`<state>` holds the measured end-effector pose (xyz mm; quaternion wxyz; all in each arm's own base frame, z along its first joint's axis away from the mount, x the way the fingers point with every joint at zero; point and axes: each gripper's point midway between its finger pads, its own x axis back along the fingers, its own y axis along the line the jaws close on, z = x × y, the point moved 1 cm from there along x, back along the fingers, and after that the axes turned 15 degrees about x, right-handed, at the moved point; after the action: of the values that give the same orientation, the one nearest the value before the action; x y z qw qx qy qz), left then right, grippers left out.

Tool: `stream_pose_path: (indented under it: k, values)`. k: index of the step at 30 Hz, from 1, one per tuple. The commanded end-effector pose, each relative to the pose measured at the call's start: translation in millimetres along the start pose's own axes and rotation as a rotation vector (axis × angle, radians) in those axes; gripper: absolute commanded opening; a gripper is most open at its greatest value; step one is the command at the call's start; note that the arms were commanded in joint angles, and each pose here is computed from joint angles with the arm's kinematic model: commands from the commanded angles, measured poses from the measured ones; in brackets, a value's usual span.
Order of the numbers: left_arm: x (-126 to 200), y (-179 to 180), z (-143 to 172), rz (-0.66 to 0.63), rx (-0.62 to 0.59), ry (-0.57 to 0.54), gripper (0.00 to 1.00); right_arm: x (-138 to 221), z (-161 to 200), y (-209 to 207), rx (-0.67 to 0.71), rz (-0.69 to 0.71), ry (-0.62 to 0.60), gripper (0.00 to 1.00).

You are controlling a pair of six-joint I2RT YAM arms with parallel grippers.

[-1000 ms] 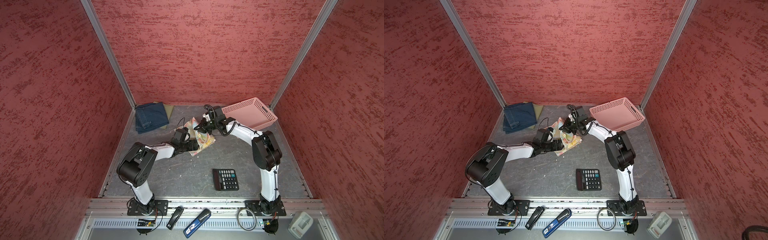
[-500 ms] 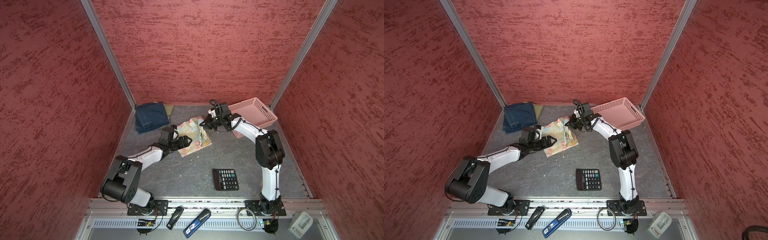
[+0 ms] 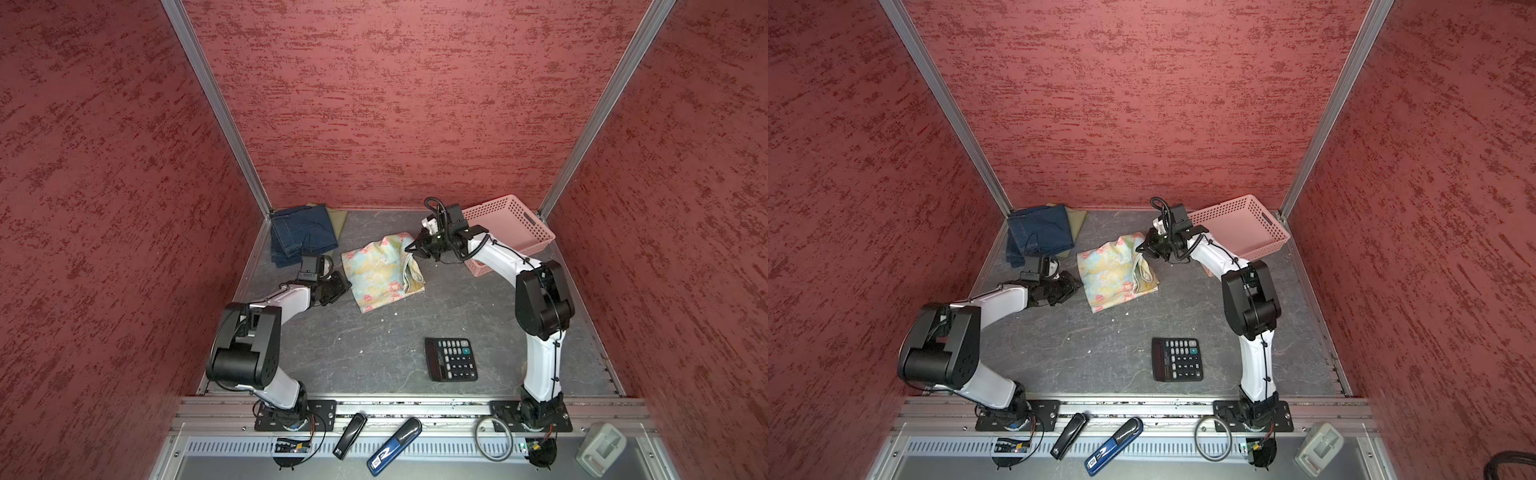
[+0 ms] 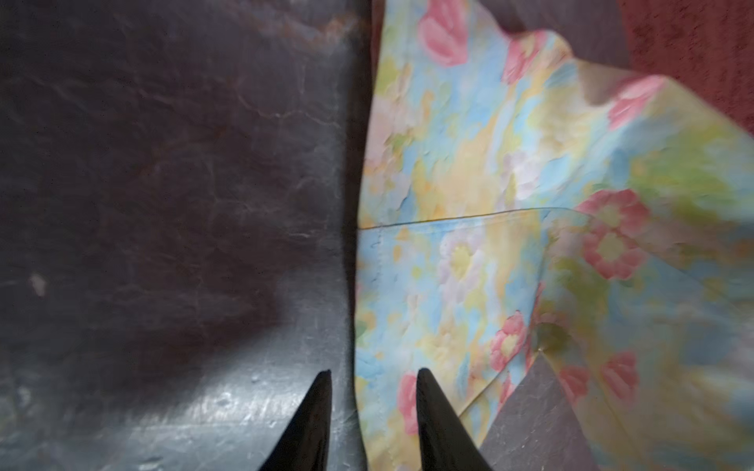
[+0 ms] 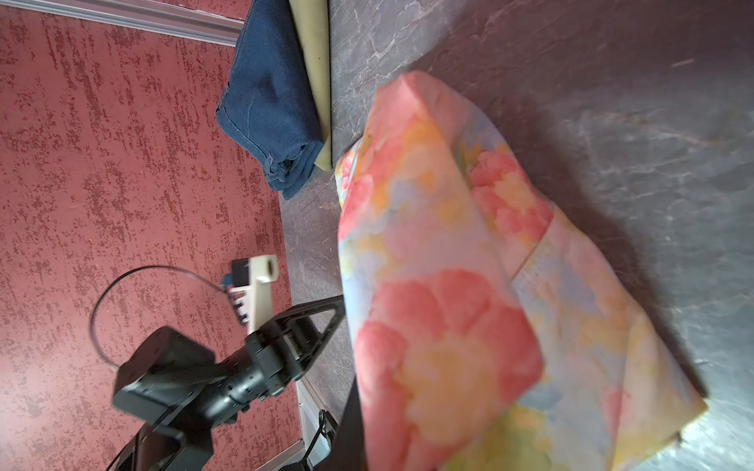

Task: Fold and stack skirts
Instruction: Fold the skirt at the center of the table.

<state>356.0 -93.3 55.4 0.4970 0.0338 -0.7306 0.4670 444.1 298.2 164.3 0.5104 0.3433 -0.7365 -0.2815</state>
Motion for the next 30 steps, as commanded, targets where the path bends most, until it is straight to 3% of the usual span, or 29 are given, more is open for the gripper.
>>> stream_pose_path:
  k: [1,8,13,30]
  values:
    - [-10.5,-2.6,0.3,0.027,0.009,0.027,0.28,13.0,-2.3,10.6,0.035,0.002,-0.027,0.00]
    - [-38.2,5.0,-4.5,0.014,0.024,0.055,0.22,13.4,0.4,8.4,0.036,0.014,-0.024,0.00]
    - [-50.7,7.5,-3.7,0.008,0.025,0.075,0.05,9.6,2.6,13.9,0.030,0.010,-0.032,0.00]
    - [-61.6,5.6,5.1,0.022,-0.014,0.100,0.01,-57.7,10.2,41.2,-0.003,0.038,-0.032,0.00]
